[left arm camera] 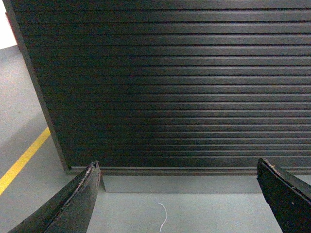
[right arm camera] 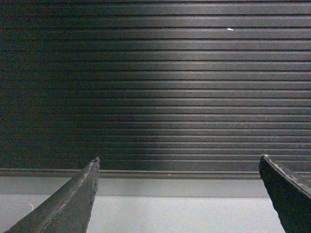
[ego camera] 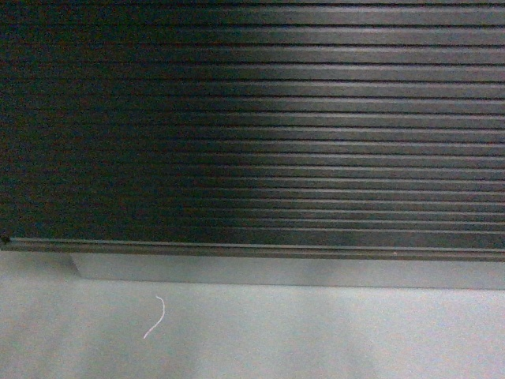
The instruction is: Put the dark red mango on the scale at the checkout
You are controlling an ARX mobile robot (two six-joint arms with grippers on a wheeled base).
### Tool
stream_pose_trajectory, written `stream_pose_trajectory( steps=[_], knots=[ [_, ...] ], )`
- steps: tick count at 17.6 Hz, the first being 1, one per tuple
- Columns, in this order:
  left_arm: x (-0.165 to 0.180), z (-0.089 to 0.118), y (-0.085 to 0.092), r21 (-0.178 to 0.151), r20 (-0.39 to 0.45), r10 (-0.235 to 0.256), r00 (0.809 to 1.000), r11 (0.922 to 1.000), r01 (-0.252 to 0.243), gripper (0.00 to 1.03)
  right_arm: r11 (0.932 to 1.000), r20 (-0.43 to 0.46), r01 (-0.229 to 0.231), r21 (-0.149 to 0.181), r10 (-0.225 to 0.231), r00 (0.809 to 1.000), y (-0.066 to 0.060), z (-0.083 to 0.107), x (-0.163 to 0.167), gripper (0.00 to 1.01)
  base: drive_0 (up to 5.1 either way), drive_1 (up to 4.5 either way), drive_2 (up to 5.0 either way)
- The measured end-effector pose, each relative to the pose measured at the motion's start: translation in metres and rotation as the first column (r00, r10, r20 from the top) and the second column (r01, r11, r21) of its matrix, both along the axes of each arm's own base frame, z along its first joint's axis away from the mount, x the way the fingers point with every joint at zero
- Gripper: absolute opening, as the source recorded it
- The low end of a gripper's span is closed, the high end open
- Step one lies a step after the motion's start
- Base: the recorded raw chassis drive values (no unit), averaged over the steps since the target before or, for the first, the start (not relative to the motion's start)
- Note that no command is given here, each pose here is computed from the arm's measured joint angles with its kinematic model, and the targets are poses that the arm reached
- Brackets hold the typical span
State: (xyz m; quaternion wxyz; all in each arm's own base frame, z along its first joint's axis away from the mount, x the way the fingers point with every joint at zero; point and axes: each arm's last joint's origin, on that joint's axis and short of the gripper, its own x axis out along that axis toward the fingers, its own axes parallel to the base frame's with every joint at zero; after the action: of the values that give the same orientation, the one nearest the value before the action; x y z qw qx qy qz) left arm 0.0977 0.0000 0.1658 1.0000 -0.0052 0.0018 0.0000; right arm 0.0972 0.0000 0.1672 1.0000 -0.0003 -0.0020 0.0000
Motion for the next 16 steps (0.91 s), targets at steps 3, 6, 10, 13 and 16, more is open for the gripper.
stream_pose_trajectory(
  steps=[3,6,10,13,16],
  knots=[
    [0.0000,0.0000,0.0000,0.000,0.000,0.000,1.000,1.0000,0.000,0.98,1.0000,0.000,0.000,0.000,0.000,1.000,0.0000,0.0000,0.0000,0.98,0.0,2.06,-2.0],
    [0.0000,0.0000,0.0000,0.000,0.000,0.000,1.000,1.0000,0.000,0.98,1.0000,0.000,0.000,0.000,0.000,1.000,0.0000,0.0000,0.0000,0.98,-0.1,1.93,-2.1],
    [0.0000,0.0000,0.0000,0.000,0.000,0.000,1.000,1.0000,0.000,0.98,1.0000,0.000,0.000,0.000,0.000,1.000,0.0000,0.0000,0.0000,0.98,-0.1,1.93,-2.2],
    [0.0000,0.0000,0.0000,0.000,0.000,0.000,1.000,1.0000,0.000,0.98,1.0000,0.000,0.000,0.000,0.000,1.000,0.0000,0.0000,0.0000,0.98,0.0,2.03,-2.0],
    [0.0000,0.0000,0.0000,0.000,0.000,0.000,1.000,1.0000,0.000,0.98,1.0000,0.000,0.000,0.000,0.000,1.000,0.0000,0.0000,0.0000,0.98,0.1,2.13,-1.9]
  ],
)
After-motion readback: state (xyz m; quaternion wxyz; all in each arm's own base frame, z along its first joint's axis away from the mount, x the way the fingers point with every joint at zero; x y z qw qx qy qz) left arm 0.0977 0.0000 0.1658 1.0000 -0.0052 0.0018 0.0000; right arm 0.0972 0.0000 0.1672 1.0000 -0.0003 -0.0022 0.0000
